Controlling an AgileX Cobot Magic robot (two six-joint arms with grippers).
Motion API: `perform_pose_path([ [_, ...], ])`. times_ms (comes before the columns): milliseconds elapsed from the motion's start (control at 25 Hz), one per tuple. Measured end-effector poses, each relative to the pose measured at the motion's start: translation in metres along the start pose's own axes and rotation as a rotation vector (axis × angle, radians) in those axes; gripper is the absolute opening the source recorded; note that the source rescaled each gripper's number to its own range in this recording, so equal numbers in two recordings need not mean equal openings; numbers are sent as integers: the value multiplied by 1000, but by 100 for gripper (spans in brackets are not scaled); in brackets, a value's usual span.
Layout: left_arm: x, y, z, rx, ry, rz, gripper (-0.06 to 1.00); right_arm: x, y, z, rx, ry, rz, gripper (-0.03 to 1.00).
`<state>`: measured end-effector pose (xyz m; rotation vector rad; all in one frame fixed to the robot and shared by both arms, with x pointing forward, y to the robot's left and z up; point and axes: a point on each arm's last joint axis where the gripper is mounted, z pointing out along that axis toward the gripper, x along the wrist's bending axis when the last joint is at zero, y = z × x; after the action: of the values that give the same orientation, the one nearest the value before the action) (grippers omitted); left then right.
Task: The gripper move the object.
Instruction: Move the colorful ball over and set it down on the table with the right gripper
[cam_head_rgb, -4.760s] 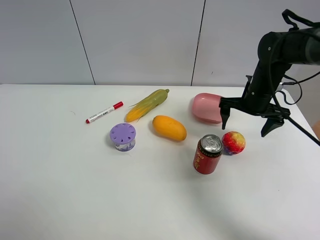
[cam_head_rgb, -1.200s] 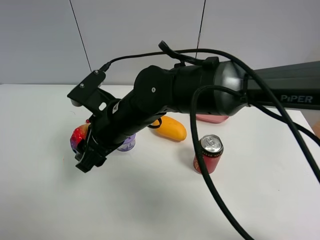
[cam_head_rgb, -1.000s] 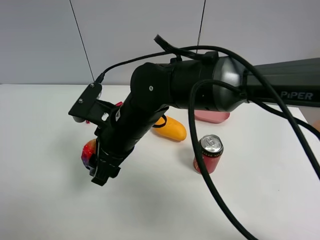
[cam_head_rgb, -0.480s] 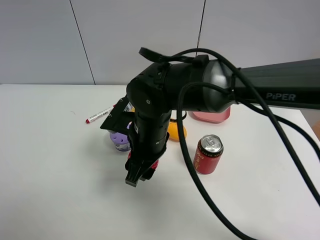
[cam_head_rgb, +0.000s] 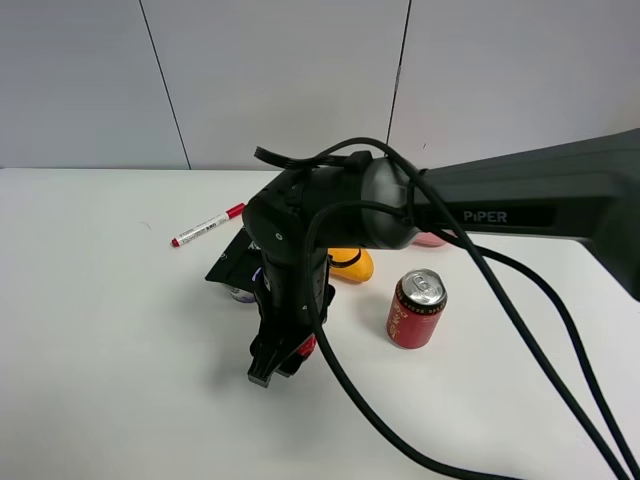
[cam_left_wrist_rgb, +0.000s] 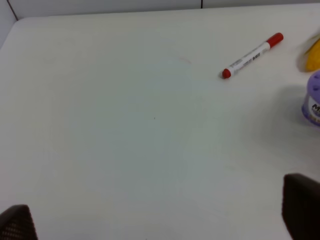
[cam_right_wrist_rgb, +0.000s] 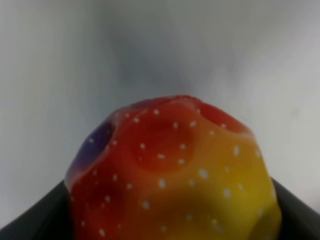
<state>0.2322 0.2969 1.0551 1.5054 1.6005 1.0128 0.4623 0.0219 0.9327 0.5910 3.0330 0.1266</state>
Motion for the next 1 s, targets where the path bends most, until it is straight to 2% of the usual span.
perform_pose_path([
  [640, 0, 0, 0, 0, 0, 0, 100, -1, 4, 2, -42, -14, 47, 1],
  [1000, 0, 0, 0, 0, 0, 0, 100, -8, 3, 17, 6, -86, 51, 1],
])
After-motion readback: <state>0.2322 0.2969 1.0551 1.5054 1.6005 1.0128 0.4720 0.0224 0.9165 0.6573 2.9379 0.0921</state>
